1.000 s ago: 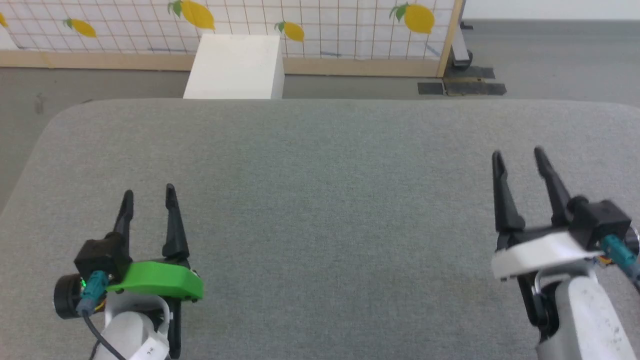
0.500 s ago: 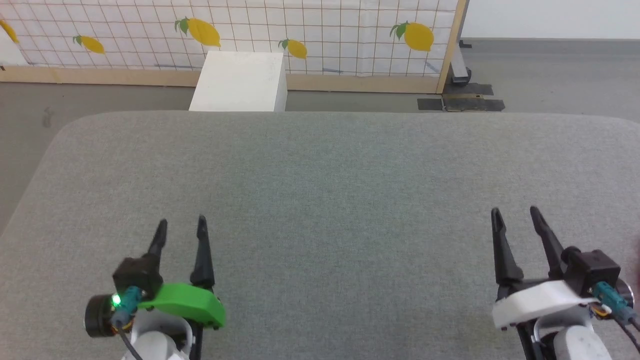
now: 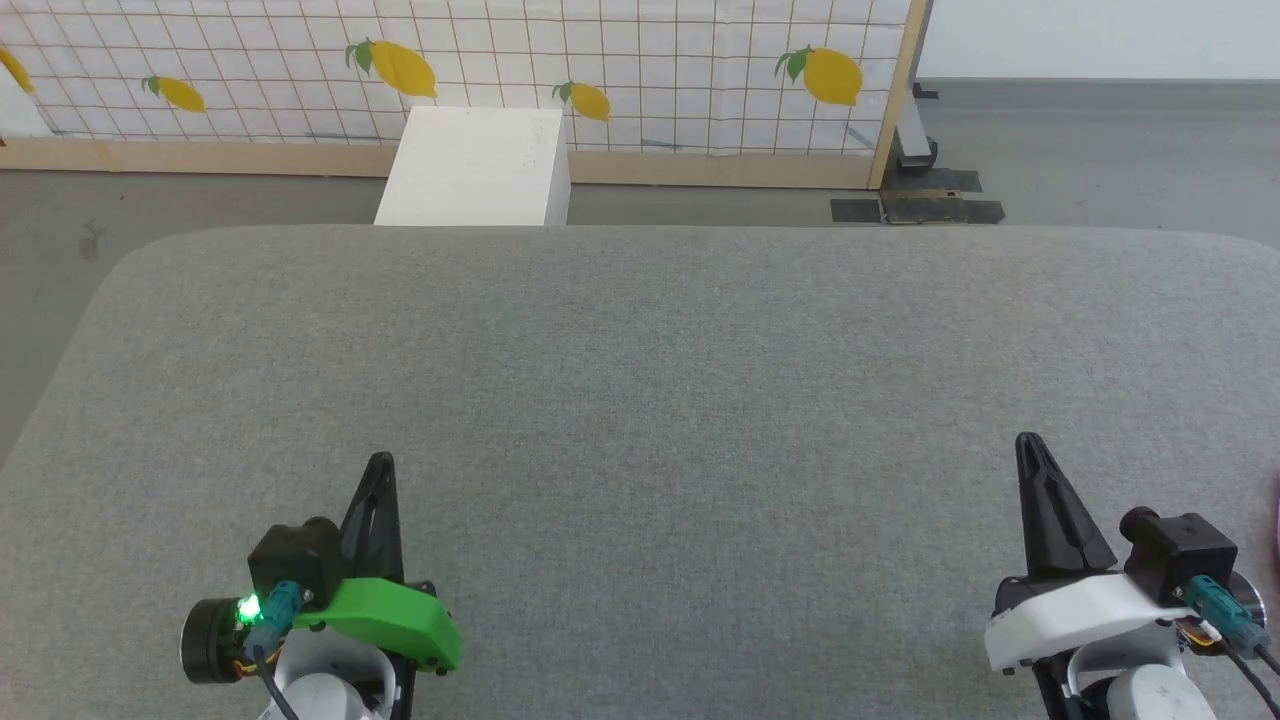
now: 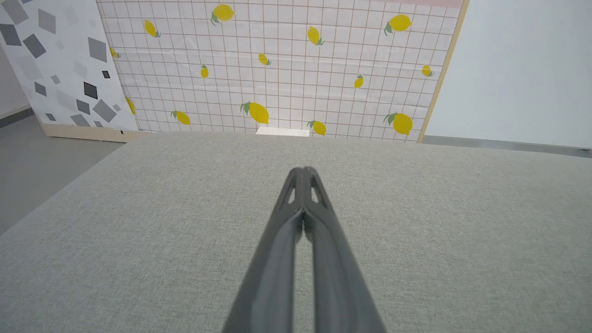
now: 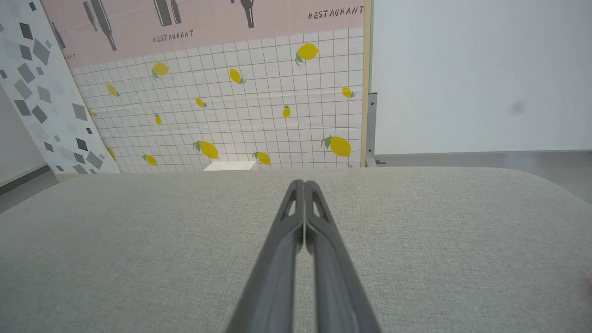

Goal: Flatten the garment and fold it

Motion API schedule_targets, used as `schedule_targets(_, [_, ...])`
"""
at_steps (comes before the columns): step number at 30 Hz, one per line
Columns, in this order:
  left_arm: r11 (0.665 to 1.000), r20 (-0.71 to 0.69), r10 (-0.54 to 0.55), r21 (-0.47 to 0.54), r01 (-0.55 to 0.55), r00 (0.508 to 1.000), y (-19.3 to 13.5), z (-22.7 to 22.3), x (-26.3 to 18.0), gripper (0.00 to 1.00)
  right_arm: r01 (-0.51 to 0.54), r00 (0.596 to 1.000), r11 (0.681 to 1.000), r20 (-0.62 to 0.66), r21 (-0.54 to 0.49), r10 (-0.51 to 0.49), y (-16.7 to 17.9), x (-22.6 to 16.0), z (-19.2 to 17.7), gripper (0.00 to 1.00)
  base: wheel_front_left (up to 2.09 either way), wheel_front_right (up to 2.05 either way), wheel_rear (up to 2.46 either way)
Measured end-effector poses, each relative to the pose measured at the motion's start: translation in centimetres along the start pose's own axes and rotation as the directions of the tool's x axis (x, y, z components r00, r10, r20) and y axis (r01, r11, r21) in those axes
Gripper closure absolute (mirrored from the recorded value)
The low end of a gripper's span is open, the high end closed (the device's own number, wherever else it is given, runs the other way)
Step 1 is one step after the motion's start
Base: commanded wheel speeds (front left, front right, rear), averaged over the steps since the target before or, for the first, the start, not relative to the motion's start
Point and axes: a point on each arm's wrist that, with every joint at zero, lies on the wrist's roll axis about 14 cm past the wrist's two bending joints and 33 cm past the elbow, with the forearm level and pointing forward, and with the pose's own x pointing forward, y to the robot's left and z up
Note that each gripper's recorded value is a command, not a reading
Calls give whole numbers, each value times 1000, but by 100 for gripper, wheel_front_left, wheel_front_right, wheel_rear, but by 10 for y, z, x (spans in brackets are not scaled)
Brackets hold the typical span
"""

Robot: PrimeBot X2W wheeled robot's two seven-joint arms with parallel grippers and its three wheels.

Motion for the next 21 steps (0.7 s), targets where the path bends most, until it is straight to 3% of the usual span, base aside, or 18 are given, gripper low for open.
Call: schedule_targets(21, [1000,-1,-6,14,6,1000,-2,7,2,100,-14,1000,1000,-10,-14,14,4,2,5,100,0,0,0])
